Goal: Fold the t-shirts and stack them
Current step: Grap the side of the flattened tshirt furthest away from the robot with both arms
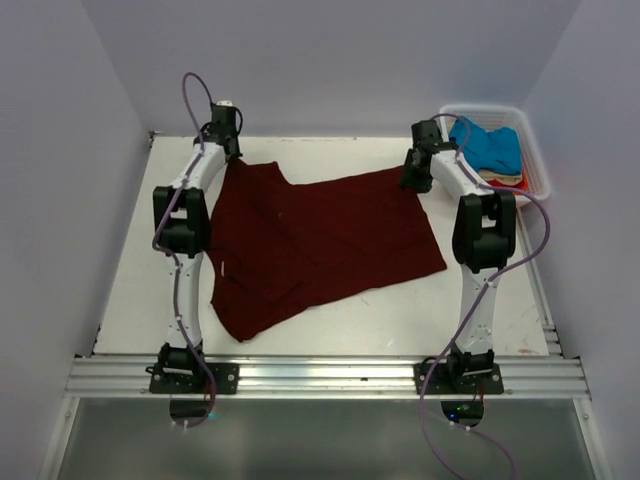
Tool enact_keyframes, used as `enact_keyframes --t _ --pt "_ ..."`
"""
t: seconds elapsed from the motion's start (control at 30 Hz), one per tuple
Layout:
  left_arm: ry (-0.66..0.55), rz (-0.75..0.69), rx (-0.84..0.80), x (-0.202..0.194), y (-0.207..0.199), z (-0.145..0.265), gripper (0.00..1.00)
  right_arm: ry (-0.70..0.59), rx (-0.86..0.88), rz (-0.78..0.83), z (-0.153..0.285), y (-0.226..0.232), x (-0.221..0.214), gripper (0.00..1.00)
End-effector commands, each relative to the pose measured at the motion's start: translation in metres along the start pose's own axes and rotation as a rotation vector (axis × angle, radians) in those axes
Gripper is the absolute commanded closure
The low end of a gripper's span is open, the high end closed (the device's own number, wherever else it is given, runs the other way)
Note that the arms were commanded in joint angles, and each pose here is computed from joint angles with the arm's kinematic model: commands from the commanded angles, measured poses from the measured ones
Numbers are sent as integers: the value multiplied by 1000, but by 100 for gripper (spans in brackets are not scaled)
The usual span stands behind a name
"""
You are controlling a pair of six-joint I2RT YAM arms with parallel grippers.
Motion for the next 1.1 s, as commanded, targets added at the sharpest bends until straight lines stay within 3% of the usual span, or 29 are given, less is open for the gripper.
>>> enact_keyframes --t 0.0,0.13,0.2,0.23,0.3,0.37,0.43,0.53,0.6,0.63,0.67,0.73,0.77,0.93,1.0,1.07 --pt "-82 50 -70 26 -7 -3 100 -153 124 8 48 14 38 59" --pt "-63 64 -113 21 -11 0 92 -135 141 19 44 15 36 66" --pt "-60 63 -119 14 -11 0 88 -118 164 13 38 19 34 80" --pt "-73 68 -113 18 -9 5 80 -101 185 14 36 21 31 100" --pt "-72 70 -92 18 -6 6 65 -84 193 10 33 23 31 100" --pt "-65 77 -85 20 -4 11 39 -71 191 8 28 24 29 100" --pt "-69 110 -89 27 -2 21 32 -59 219 7 25 26 26 100" --pt "-57 171 -95 34 4 51 30 -45 228 9 25 25 20 100" --pt "-5 218 -91 11 6 62 30 -29 220 16 22 22 13 100" --pt "-47 245 -104 20 11 89 28 -35 222 20 23 21 12 100" --pt "-3 247 -93 -7 14 89 27 -47 226 24 28 20 13 100" --pt "-22 283 -103 -12 19 117 24 -30 217 33 24 16 2 100" --pt "30 275 -86 -38 22 118 21 -39 222 38 28 15 1 100" --pt "51 271 -92 -71 28 160 20 -9 211 43 19 9 -15 100" --pt "83 258 -146 -91 22 167 22 9 212 41 14 9 -20 100" --pt "97 241 -197 -106 14 179 36 17 212 37 11 8 -22 100"
Point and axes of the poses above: each gripper's point midway between its finger pads, its own z axis back along the fingers, its own y axis along the line the jaws close on, x = y × z, the point moved 8 cm from there along z, back along the fingers, and after that the axes turned 1 degree about -z, right-handed, at the moved point
